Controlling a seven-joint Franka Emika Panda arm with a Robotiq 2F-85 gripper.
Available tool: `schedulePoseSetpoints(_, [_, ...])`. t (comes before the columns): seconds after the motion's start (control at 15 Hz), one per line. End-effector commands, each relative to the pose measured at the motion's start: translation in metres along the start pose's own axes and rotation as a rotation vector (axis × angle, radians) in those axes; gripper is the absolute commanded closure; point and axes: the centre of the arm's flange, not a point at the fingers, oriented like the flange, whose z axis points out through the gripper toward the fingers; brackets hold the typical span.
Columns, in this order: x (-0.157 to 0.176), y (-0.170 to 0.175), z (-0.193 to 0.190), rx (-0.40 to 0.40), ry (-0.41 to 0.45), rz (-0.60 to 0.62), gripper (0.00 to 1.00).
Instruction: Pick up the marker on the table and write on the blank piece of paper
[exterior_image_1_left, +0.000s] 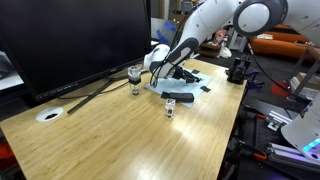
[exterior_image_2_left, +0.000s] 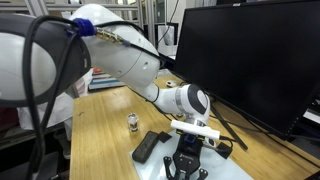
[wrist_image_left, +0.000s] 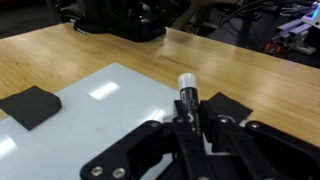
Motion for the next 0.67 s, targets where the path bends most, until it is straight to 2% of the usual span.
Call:
schedulePoseSetpoints(0.0, [-0.006, 0.003, -0.008, -0.033, 0.05, -0.02, 0.95])
schedulePoseSetpoints(0.27, [-0.012, -0.001, -0.018, -0.067, 0.11, -0.035, 0.95])
schedulePoseSetpoints(0.6, [-0.026, 0.0, -0.022, -0.054, 0.132, 0.017, 0.95])
